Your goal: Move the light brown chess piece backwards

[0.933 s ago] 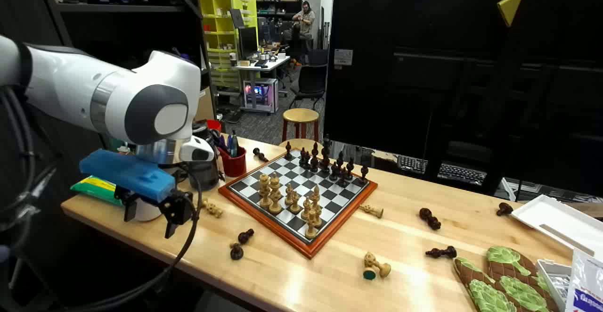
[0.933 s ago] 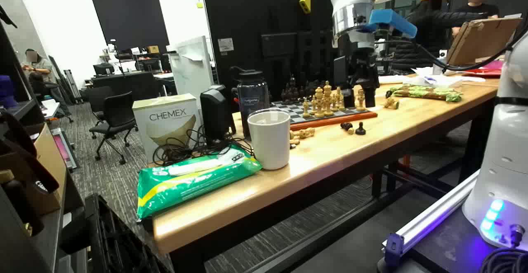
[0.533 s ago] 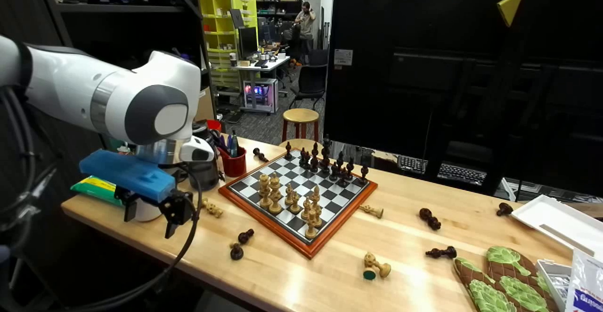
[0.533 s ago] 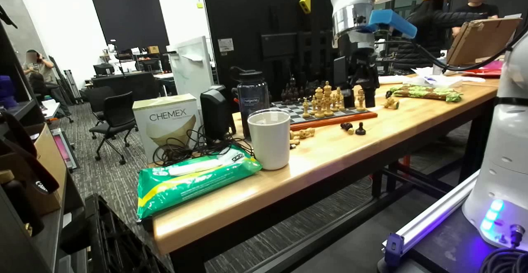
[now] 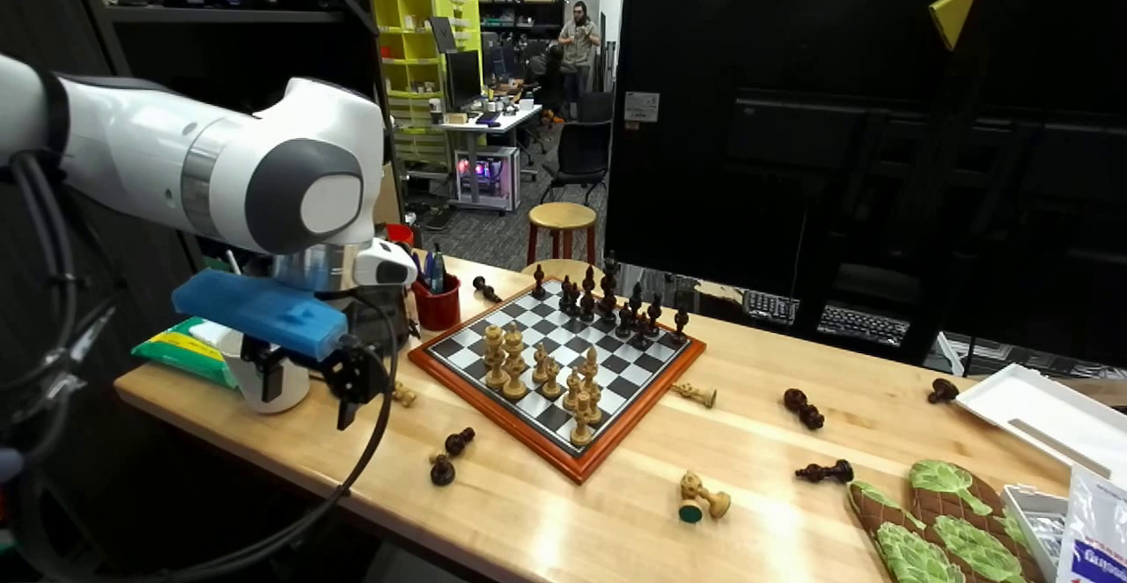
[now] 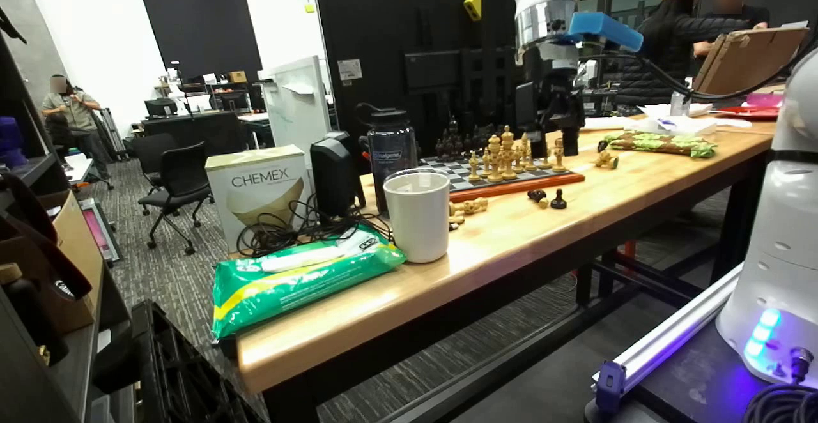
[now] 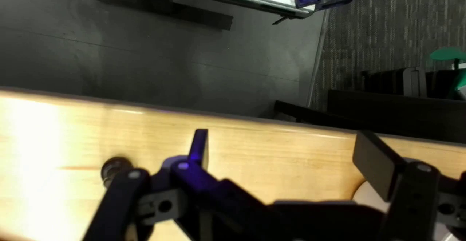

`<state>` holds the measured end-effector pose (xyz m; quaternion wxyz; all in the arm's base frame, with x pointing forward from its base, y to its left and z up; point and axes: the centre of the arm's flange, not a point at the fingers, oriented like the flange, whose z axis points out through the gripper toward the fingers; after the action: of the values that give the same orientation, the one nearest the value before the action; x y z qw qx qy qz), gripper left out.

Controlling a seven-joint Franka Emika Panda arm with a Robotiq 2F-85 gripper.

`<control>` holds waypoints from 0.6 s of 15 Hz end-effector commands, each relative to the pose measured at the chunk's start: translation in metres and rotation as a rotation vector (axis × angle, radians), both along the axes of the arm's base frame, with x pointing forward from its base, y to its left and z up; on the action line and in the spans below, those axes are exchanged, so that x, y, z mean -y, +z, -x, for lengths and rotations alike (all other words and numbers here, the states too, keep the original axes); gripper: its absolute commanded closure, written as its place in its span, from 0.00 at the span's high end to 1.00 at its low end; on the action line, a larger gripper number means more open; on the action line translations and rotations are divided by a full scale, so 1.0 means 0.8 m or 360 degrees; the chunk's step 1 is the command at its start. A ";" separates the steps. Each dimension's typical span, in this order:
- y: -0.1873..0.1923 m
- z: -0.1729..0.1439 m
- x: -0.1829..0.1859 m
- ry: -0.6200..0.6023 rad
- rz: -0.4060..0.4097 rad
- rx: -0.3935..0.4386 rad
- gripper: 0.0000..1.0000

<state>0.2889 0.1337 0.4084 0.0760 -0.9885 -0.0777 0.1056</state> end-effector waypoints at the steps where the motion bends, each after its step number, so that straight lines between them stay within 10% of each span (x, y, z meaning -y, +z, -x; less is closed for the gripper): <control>1: 0.031 -0.030 0.015 -0.0026 0.0123 0.0158 1.00; 9: 0.079 -0.064 0.046 -0.0075 0.0172 0.0393 1.00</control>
<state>0.3403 0.0969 0.4721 0.0149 -0.9981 -0.0575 -0.0149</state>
